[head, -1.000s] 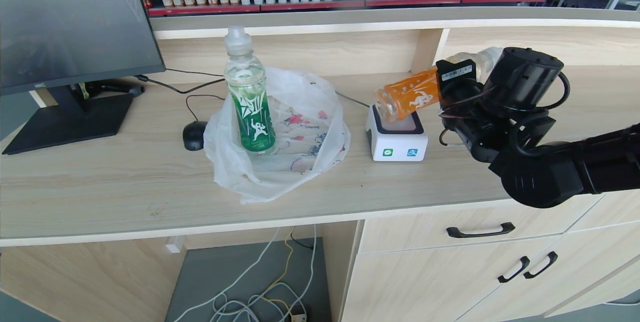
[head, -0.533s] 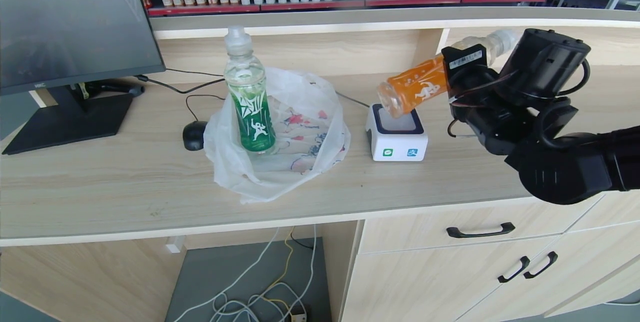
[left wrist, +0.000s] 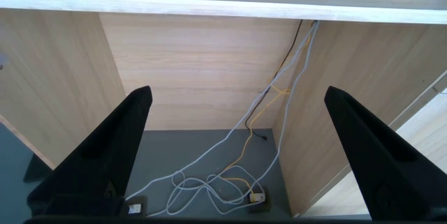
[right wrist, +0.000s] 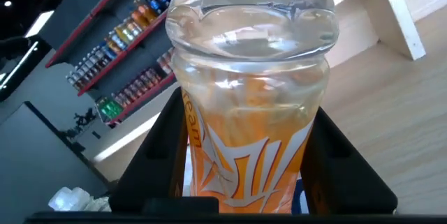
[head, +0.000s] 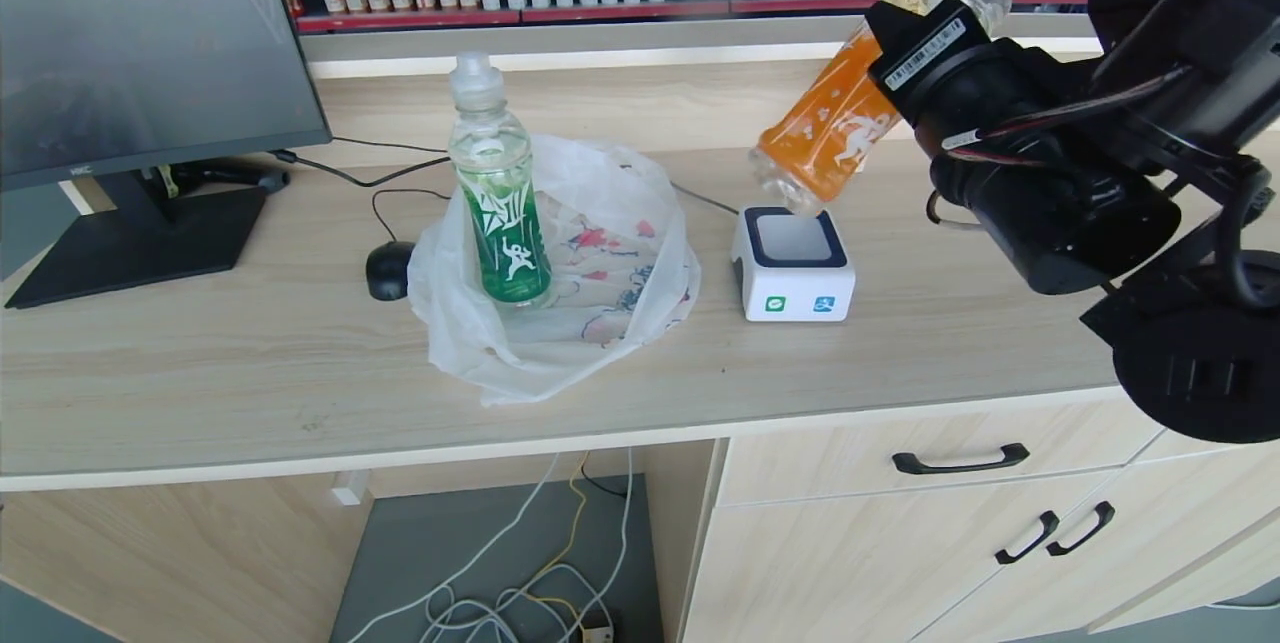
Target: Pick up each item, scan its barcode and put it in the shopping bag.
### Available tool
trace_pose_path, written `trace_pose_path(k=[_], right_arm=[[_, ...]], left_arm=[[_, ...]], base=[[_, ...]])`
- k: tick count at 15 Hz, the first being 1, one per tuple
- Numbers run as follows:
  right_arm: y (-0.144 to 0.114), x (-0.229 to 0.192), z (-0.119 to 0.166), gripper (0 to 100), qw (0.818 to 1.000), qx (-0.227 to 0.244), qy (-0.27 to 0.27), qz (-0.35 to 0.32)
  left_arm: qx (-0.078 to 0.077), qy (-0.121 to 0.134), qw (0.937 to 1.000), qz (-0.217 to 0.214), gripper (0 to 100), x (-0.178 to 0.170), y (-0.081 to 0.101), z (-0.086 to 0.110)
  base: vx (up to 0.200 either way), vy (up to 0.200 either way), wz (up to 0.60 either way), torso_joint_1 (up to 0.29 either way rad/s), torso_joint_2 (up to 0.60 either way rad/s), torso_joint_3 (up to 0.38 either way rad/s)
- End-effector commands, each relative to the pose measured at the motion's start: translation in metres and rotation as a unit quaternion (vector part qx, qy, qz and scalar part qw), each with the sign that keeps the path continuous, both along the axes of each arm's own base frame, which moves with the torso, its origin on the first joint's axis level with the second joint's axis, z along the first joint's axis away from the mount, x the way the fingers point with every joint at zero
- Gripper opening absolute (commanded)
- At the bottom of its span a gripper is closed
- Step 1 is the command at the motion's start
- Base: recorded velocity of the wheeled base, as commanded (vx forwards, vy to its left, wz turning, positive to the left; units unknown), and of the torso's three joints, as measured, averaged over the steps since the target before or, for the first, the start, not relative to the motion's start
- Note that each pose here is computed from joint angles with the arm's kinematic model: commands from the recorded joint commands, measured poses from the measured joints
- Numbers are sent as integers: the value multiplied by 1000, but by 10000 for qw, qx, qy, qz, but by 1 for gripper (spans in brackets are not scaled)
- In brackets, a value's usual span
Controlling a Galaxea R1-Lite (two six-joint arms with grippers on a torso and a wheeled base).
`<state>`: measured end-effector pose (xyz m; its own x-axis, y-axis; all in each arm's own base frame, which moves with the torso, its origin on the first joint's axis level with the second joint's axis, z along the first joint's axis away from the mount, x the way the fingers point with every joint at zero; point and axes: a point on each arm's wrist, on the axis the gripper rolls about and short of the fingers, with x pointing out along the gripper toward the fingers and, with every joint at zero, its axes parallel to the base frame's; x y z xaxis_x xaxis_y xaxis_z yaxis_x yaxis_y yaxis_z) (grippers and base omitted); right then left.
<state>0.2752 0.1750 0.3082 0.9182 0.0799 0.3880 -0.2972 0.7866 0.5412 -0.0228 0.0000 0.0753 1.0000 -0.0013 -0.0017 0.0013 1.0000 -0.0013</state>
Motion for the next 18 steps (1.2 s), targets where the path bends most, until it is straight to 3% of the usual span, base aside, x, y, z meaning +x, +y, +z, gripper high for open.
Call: trace_pose_path(k=[1, 5, 7, 9, 16, 18], right_arm=[[0, -12, 7, 0, 9988, -405, -256, -41], [5, -25, 0, 0, 9858, -1383, -897, 330], [6, -31, -16, 0, 9730, -1871, -1192, 639], [5, -37, -32, 0, 9481, -2508, -1673, 1006], [11, -25, -63, 0, 9349, -2915, -1882, 740], [15, -19, -59, 0, 9343, -2857, -2029, 652]], left_arm=[[-1, -1, 10000, 6, 100, 0, 0, 0], [-1, -1, 10000, 6, 100, 0, 0, 0], [-1, -1, 10000, 6, 100, 0, 0, 0], [-1, -1, 10000, 6, 100, 0, 0, 0], [6, -1, 10000, -1, 100, 0, 0, 0], [-1, -1, 10000, -1, 100, 0, 0, 0]], base=[[0, 0, 0, 0, 0, 0], [0, 0, 0, 0, 0, 0], [0, 0, 0, 0, 0, 0], [0, 0, 0, 0, 0, 0], [0, 0, 0, 0, 0, 0], [0, 0, 0, 0, 0, 0]])
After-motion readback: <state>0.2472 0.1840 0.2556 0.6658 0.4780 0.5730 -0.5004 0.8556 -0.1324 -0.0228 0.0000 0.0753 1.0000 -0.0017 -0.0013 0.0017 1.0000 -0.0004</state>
